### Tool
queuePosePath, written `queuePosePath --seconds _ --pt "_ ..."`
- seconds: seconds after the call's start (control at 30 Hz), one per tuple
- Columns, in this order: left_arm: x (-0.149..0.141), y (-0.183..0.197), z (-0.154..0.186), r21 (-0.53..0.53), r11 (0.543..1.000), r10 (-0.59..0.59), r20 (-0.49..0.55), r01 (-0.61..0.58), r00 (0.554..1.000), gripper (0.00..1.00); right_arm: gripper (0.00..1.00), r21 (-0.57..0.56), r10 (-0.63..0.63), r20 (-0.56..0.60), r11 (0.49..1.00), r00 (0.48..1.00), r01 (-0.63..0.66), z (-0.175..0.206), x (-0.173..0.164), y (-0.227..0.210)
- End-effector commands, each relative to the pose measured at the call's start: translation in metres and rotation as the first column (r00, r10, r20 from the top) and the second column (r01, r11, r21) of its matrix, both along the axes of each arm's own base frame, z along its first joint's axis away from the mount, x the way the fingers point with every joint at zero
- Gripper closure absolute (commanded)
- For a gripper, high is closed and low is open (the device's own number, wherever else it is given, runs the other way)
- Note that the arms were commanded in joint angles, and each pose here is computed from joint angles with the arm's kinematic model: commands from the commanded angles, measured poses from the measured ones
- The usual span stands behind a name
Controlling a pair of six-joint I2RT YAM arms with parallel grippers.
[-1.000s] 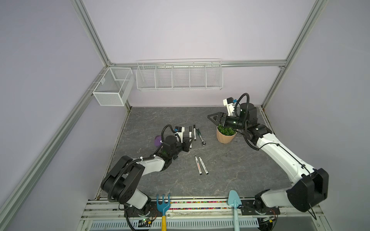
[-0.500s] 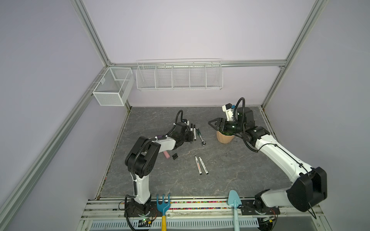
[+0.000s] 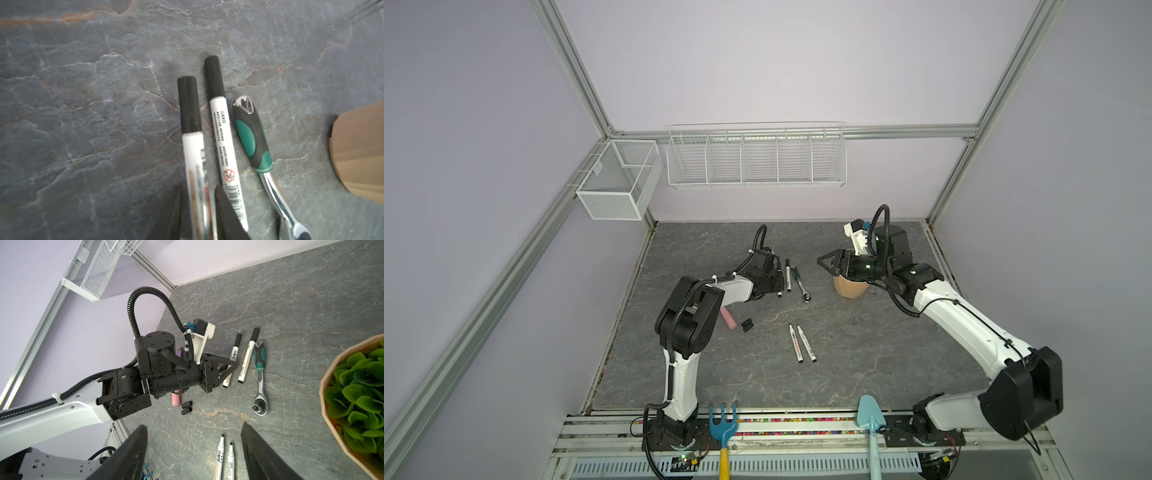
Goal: Insert pens into pen caps
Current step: Place a pen at the top-center of the table, then pick up a pen from the center of the table.
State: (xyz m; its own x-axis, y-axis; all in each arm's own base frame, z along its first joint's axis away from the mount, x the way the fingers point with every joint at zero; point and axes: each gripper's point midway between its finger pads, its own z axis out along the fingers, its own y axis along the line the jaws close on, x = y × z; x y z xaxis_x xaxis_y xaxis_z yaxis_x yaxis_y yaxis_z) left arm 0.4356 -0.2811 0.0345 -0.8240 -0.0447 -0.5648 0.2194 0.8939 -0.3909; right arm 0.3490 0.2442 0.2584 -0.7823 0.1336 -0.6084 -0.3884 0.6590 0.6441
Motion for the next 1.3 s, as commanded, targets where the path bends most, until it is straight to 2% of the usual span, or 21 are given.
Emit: queuePosePath --seconds 0.0,0.17,0.3,0.47,0.57,0.67,0.73,0.83,1.03,1.27 --pt "-0.006 0.006 -0.019 0.041 0.999 0.015 -0.065 -0.012 0.998 0.65 0.27 -0.015 0.004 0.009 1.0 1.0 -0.004 -0.004 -0.002 -0.001" --pt "-0.005 0.002 0.002 0.016 1.0 -0.002 -0.034 0.003 0.999 0.6 0.27 -0.018 0.005 0.014 1.0 1.0 -0.005 -0.002 -0.004 -0.002" --pt "-0.009 0.007 0.034 0.001 1.0 -0.007 0.023 0.007 1.0 0.55 0.27 -0.038 0.016 0.007 0.999 1.0 -0.016 -0.006 -0.008 -0.003" --pt "-0.038 0.021 0.051 0.03 0.999 -0.044 0.055 0.042 0.998 0.53 0.27 -0.073 0.024 -0.009 0.997 1.0 -0.024 -0.017 -0.014 -0.001" --pt "-0.069 0.023 0.052 0.085 0.987 -0.137 0.049 0.133 0.989 0.52 0.27 -0.091 0.042 -0.016 0.995 0.999 -0.043 -0.024 -0.019 0.003" --pt "-0.115 0.009 0.049 0.192 0.926 -0.336 0.025 0.325 0.942 0.45 0.27 -0.133 0.043 -0.013 0.99 0.999 -0.044 -0.03 -0.022 0.005" --pt "-0.151 -0.003 0.046 0.273 0.841 -0.484 -0.006 0.467 0.875 0.38 0.27 -0.139 0.032 -0.008 0.99 0.999 -0.033 -0.031 -0.021 0.003" --pt "-0.187 -0.014 0.042 0.332 0.759 -0.581 -0.045 0.56 0.813 0.33 0.26 -0.15 0.024 0.002 0.988 1.0 -0.024 -0.03 -0.02 0.001" --pt "-0.197 -0.011 0.026 0.457 0.722 -0.54 -0.098 0.52 0.836 0.25 0.27 -0.163 0.034 0.01 0.986 0.999 -0.032 -0.029 -0.021 -0.001" --pt "-0.206 -0.012 0.001 0.496 0.686 -0.528 -0.163 0.532 0.833 0.22 0.27 -0.186 0.042 0.013 0.982 0.999 -0.039 -0.03 -0.026 -0.005"
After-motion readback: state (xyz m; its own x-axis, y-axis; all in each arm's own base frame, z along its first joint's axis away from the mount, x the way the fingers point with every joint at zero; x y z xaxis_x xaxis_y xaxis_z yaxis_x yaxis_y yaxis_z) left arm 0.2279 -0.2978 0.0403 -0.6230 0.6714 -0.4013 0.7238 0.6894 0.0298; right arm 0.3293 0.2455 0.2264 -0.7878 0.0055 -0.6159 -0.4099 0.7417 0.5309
